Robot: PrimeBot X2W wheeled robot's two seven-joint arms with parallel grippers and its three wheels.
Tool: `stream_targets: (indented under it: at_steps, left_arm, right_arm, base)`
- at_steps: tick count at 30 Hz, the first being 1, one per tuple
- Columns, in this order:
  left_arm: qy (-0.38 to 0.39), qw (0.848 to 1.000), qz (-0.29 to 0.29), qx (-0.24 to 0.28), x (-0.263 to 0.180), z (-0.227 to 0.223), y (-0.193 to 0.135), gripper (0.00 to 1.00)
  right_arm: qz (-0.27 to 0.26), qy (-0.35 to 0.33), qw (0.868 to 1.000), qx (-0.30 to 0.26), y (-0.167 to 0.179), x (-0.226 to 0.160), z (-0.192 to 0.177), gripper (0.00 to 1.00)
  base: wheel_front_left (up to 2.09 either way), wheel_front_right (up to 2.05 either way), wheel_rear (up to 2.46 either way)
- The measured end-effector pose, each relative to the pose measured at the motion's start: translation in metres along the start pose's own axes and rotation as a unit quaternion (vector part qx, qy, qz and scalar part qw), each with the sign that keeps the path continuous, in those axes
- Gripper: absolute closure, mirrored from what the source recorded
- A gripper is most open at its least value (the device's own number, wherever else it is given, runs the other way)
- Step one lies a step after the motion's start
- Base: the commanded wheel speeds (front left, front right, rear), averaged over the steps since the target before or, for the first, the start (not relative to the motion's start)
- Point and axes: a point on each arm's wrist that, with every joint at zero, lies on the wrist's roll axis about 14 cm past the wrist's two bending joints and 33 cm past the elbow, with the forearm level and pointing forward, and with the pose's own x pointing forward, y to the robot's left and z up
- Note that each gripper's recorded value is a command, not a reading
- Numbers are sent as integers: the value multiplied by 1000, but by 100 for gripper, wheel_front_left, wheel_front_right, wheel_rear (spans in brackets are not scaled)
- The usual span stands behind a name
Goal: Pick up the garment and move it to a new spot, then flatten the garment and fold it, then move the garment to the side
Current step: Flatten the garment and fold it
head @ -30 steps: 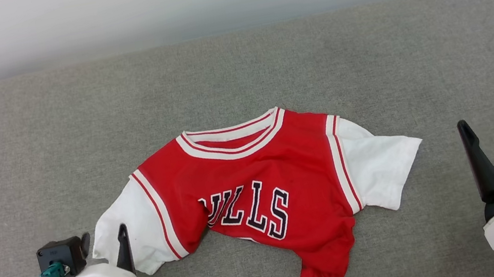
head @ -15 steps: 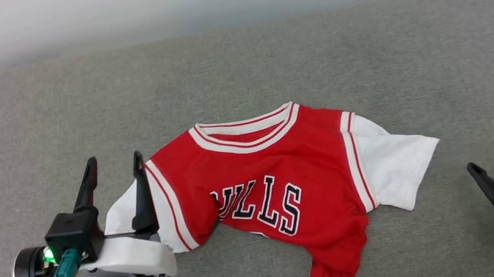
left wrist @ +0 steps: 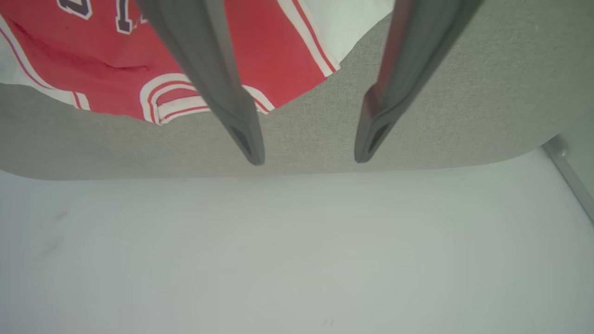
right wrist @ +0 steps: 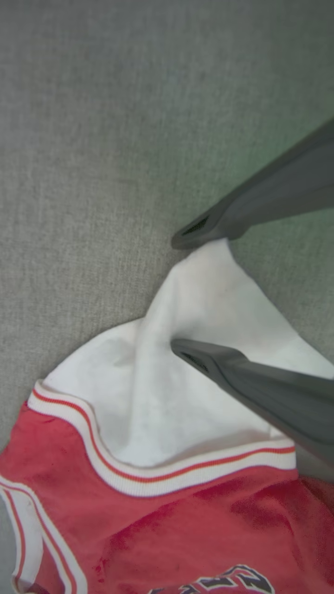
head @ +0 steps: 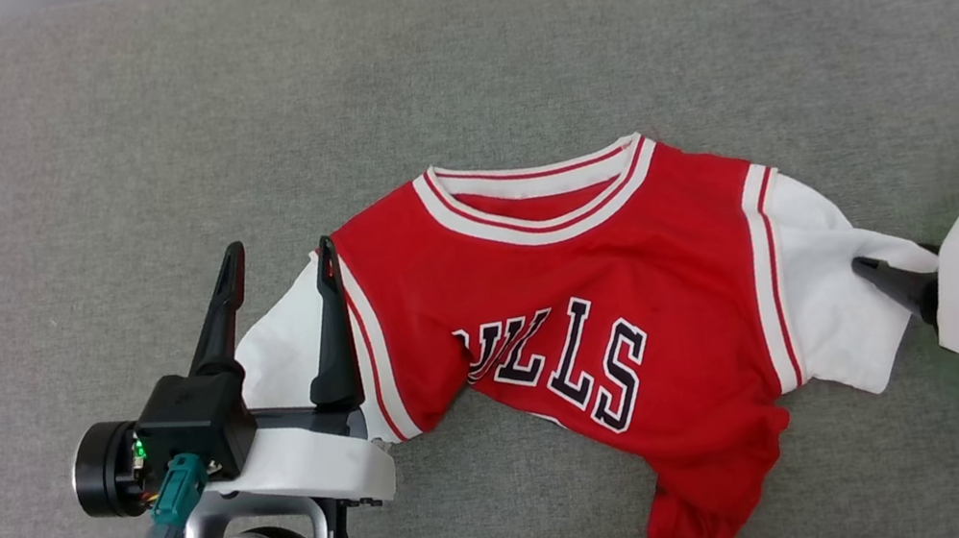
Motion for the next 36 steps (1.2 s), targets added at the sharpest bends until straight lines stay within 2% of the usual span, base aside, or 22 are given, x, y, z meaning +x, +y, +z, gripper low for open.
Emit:
stream_targets:
  at_steps: [4, 5, 6, 7, 8, 12, 16, 21, 24, 28, 36]
  left_arm:
    - [19, 1000, 8, -1, -1, -13, 6, 0]
    - [21, 1000, 9, -1, -1, -14, 7, 0]
    - [23, 1000, 9, -1, -1, -16, 7, 0]
    - [25, 1000, 10, -1, -1, -17, 8, 0]
    - [28, 1000, 11, -3, -2, -18, 8, 0]
    - [42, 999, 11, -9, -3, -20, 12, 0]
    - [71, 997, 13, -5, -7, -22, 26, 0]
    - [160, 987, -4, -5, -12, -34, 44, 0]
    - [237, 971, -10, -11, -16, -51, 58, 0]
    - [333, 942, -13, -37, -24, -79, 69, 0]
    - [464, 882, -39, -74, -45, -132, 58, 0]
  right_arm:
    - [10, 59, 998, -8, 5, 17, -18, 0]
    - [12, 68, 998, -8, 5, 18, -19, 5]
    - [16, 74, 997, -6, 7, 19, -21, 56]
    - [18, 81, 997, -6, 7, 20, -22, 84]
    - [19, 85, 996, -6, 8, 20, -23, 100]
    - [27, 85, 996, -7, 12, 17, -25, 100]
    - [24, 54, 998, -12, 12, 7, -15, 100]
    - [19, 7, 999, -26, 11, -13, 0, 100]
    - [17, -10, 999, -33, 11, -25, 0, 100]
    - [15, -30, 999, -39, 11, -38, -1, 100]
    - [12, -37, 999, -29, 7, -45, -13, 100]
  base:
    - [0, 0, 0]
    - [0, 0, 0]
    - [0, 0, 0]
    - [0, 0, 0]
    - [0, 0, 0]
    - [0, 0, 0]
    - [0, 0, 0]
    - [0, 0, 0]
    - [0, 0, 0]
    - [0, 0, 0]
    - [0, 0, 0]
